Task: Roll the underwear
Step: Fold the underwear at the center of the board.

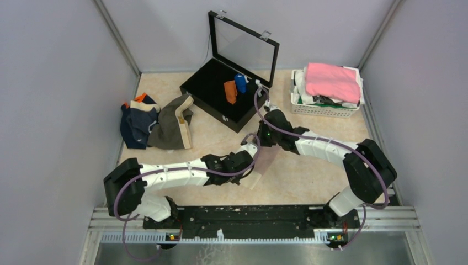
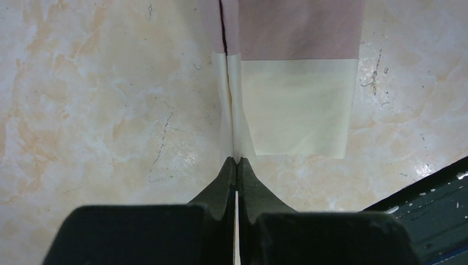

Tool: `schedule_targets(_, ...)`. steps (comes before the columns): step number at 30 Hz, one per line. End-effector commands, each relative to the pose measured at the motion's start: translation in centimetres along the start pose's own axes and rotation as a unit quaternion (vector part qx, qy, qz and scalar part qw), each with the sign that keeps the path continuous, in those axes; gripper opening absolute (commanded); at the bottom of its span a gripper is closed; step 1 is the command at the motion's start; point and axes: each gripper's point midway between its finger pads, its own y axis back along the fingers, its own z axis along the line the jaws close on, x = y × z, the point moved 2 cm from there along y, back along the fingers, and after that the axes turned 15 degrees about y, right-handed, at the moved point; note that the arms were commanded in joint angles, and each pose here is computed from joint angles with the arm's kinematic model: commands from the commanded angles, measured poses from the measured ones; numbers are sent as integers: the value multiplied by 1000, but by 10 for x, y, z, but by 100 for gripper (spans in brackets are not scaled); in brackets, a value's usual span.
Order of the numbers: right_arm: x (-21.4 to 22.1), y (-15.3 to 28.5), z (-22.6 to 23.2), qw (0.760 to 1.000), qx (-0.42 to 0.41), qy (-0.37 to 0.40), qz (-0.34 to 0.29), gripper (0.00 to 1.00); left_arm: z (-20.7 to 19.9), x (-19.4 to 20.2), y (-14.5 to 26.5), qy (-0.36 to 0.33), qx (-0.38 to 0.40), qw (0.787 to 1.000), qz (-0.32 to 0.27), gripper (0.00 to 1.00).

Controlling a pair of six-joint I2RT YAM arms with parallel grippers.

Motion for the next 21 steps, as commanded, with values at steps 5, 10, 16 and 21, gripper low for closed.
schedule_targets(5,7,21,-16,999,29,-22,-33,0,-23,-10,9,-41,56,998,-5,0)
schedule_targets(10,24,23,-24,998,40,-32,-22,0,-33,-7,6,-52,82,995,4,0)
schedule_targets(16,34,23,-34,997,60,-40,-20,0,-39,-3,6,-60,98,993,13,0)
schedule_targets(21,41,23,-44,996,84,-39,-16,0,-46,1,6,-70,119,990,24,0)
